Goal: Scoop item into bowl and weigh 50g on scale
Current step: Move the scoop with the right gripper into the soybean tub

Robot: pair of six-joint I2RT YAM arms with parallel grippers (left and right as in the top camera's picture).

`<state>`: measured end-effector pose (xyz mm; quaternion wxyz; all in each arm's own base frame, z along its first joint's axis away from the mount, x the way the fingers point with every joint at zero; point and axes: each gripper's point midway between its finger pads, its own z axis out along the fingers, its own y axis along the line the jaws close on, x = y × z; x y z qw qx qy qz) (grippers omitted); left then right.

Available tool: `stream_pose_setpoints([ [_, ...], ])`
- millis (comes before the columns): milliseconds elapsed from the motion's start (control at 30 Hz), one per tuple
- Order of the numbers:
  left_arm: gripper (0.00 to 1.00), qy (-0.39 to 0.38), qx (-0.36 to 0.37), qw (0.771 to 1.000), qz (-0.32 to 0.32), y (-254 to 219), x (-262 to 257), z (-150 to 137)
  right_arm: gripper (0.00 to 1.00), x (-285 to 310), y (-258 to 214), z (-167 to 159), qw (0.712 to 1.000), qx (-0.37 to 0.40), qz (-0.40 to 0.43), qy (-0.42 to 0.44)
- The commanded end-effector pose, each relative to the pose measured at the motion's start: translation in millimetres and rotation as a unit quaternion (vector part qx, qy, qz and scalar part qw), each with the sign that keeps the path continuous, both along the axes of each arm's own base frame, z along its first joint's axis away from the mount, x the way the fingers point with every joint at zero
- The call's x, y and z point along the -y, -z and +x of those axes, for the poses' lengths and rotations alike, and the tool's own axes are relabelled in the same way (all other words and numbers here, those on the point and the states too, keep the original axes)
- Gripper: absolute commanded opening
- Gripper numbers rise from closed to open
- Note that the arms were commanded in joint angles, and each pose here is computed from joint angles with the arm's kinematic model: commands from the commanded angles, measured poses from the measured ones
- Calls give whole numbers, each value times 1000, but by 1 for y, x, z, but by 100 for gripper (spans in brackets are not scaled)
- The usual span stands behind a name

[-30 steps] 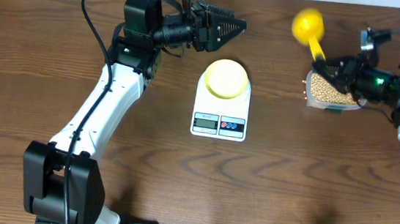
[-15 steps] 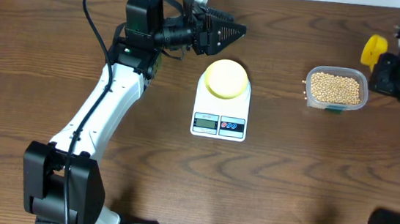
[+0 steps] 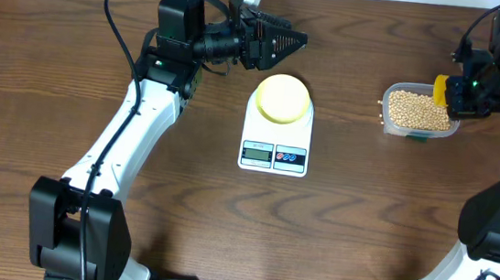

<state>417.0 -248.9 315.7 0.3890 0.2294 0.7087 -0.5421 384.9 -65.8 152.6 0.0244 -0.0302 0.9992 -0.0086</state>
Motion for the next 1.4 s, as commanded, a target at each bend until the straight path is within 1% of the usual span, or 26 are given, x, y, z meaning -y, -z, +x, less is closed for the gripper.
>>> stream_pose_setpoints([
  [0, 72, 5, 18, 1000, -1, -9, -1, -3, 1, -2, 15, 3, 1000, -19, -3, -23],
  [267, 72, 5, 7, 1000, 2, -3, -1, -4, 1, -7, 39, 3, 998, -51, 17, -23],
  [333, 72, 5, 1, 1000, 4, -1, -1, -5, 1, -13, 43, -3, 997, -67, 34, -23],
  [467, 72, 5, -6, 1000, 6, 1, -1, -5, 1, -14, 42, -18, 994, -99, 36, -1],
  [567, 72, 3, -6, 1000, 7, 2, -1, -5, 1, -14, 41, -23, 993, -111, 35, -1],
  [667, 72, 4, -1, 1000, 8, 2, -1, -5, 1, -13, 42, -18, 995, -99, 32, -1],
  [800, 72, 4, -1, 1000, 8, 2, -1, -5, 2, -9, 45, 4, 998, -55, 26, -2],
  [900, 72, 4, -6, 1000, 9, 3, -1, -5, 9, -9, 45, 5, 998, -53, 25, -2],
  [967, 72, 4, -7, 1000, 9, 3, -1, -5, 17, -9, 44, 5, 998, -52, 25, -2],
  [1000, 72, 4, -7, 1000, 9, 3, -1, -5, 18, -9, 44, 6, 998, -50, 25, -2],
  [1167, 73, 4, -7, 1000, 9, 3, -1, -5, 17, -8, 34, 14, 999, -32, 22, 6],
  [1300, 73, 4, -7, 1000, 9, 3, -1, -5, 11, -7, 25, 19, 999, -20, 20, 22],
  [1367, 73, 4, -8, 1000, 10, 4, -1, -5, 10, -7, 24, 16, 999, -25, 21, 22],
])
